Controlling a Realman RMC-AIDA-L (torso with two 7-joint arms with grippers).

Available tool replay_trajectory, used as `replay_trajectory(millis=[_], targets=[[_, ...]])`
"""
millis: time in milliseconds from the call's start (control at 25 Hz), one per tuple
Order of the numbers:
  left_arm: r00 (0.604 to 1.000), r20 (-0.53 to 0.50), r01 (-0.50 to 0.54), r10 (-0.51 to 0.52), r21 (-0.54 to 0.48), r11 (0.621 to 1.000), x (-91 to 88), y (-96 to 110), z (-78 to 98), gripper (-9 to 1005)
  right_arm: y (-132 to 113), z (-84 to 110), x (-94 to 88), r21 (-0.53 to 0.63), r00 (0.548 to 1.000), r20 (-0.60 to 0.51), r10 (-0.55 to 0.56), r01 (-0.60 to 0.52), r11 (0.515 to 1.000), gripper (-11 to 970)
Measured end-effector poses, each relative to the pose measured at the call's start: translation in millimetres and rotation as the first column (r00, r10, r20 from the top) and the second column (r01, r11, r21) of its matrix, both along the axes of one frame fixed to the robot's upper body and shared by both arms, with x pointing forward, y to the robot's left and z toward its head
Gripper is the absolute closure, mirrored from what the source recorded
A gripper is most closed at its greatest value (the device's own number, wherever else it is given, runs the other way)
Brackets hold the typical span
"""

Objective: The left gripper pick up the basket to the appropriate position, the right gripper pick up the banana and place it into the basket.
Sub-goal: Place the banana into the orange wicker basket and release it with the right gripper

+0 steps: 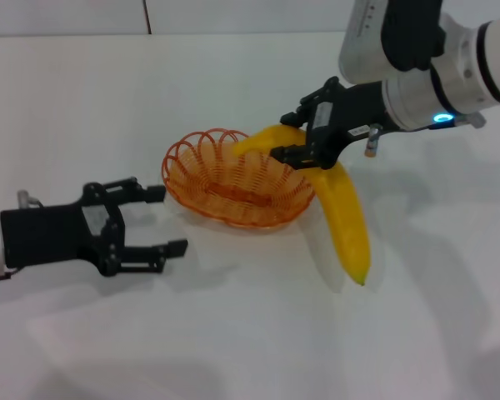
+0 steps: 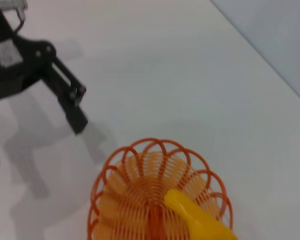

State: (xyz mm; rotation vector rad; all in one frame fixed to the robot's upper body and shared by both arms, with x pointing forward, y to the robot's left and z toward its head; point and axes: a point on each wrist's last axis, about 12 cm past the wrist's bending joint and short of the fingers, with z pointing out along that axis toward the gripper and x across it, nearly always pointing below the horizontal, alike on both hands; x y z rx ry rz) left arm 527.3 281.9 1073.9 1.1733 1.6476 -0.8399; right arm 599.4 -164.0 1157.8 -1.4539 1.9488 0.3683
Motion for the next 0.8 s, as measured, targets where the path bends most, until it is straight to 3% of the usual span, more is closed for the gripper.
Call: replay_trajectory(millis=[800], targets=[[0.982,-0.029,0.186,-0.185,0.022,0.982,-3.5,-28.9,0.2,116,38.4,-5.2,3.8,-0.029,0.995,0.041,0.090,-0.089,0.996,429]])
